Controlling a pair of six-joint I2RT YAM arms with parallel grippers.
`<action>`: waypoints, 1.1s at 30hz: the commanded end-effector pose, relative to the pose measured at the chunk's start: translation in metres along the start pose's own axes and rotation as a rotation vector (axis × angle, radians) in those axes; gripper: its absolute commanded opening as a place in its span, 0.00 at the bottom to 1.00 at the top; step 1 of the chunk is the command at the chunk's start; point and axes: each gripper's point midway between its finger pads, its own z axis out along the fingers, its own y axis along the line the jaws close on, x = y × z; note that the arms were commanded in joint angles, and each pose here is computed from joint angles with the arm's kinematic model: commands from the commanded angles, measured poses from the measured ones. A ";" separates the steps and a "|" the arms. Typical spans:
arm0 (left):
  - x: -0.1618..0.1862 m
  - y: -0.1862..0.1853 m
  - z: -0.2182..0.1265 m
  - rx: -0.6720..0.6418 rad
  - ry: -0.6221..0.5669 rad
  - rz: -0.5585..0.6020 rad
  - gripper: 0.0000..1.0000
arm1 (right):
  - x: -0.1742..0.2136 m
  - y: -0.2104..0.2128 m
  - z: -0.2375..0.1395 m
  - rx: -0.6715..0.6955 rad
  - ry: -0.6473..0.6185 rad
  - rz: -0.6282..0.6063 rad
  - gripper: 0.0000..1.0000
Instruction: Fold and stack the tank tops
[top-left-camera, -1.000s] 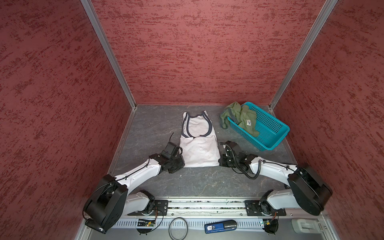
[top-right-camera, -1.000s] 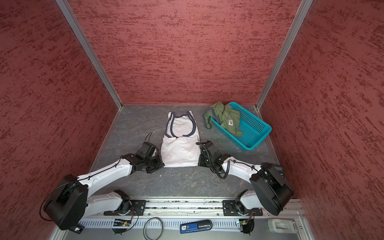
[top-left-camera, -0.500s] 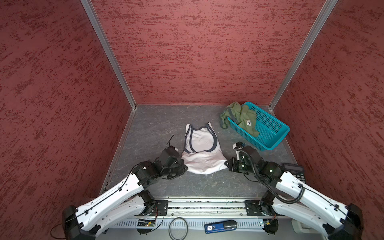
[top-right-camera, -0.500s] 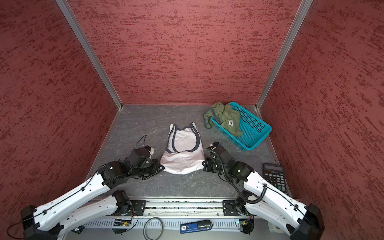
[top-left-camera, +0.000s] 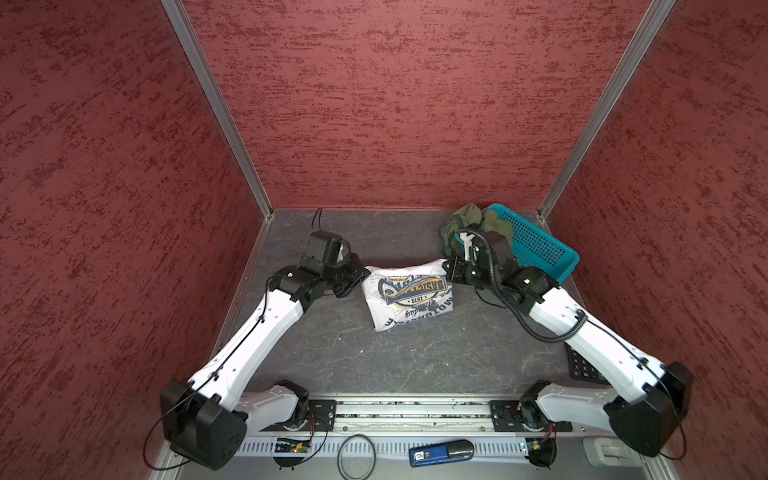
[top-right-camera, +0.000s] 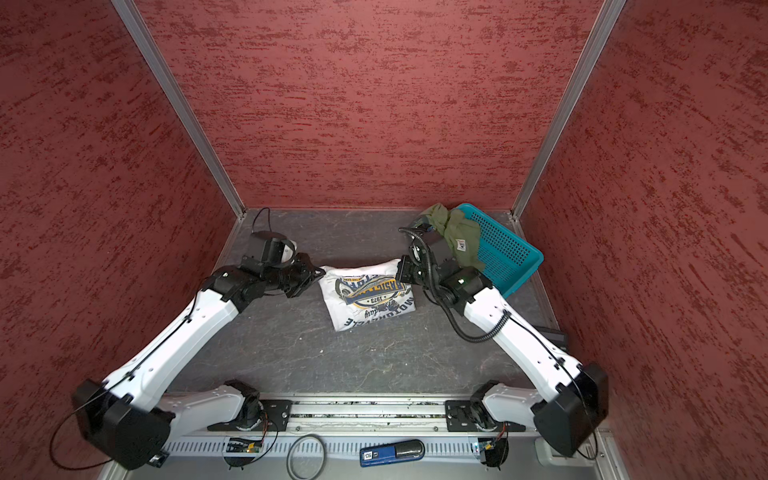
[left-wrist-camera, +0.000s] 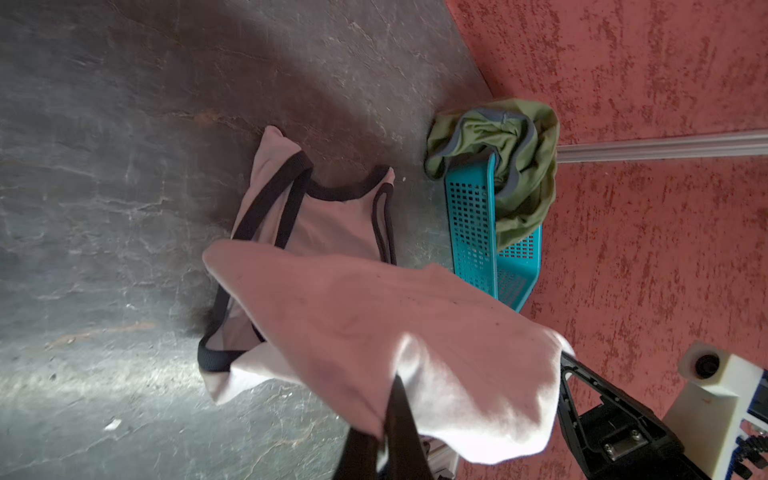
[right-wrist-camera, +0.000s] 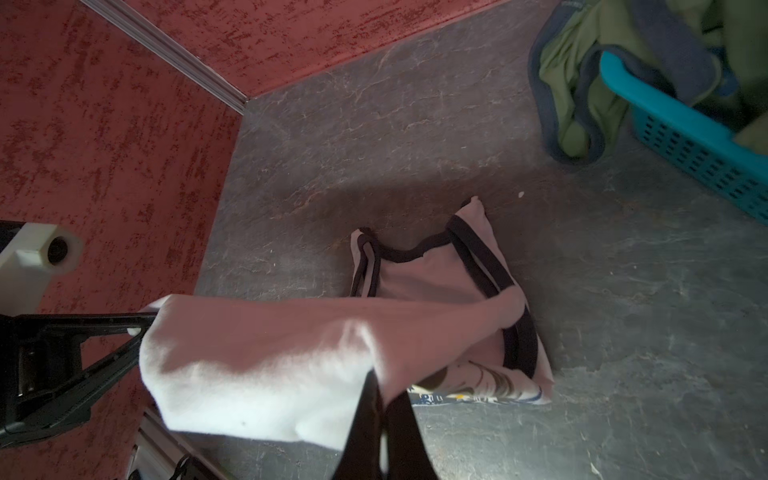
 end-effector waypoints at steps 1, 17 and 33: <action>-0.022 -0.021 0.020 0.082 0.043 0.011 0.06 | -0.029 0.006 0.017 -0.069 -0.019 -0.028 0.00; -0.160 0.011 0.169 -0.018 0.083 -0.126 0.68 | -0.100 -0.091 0.168 0.057 0.069 0.017 0.49; -0.082 0.024 0.153 -0.228 0.018 0.186 0.78 | -0.036 -0.086 0.167 0.128 0.103 -0.145 0.61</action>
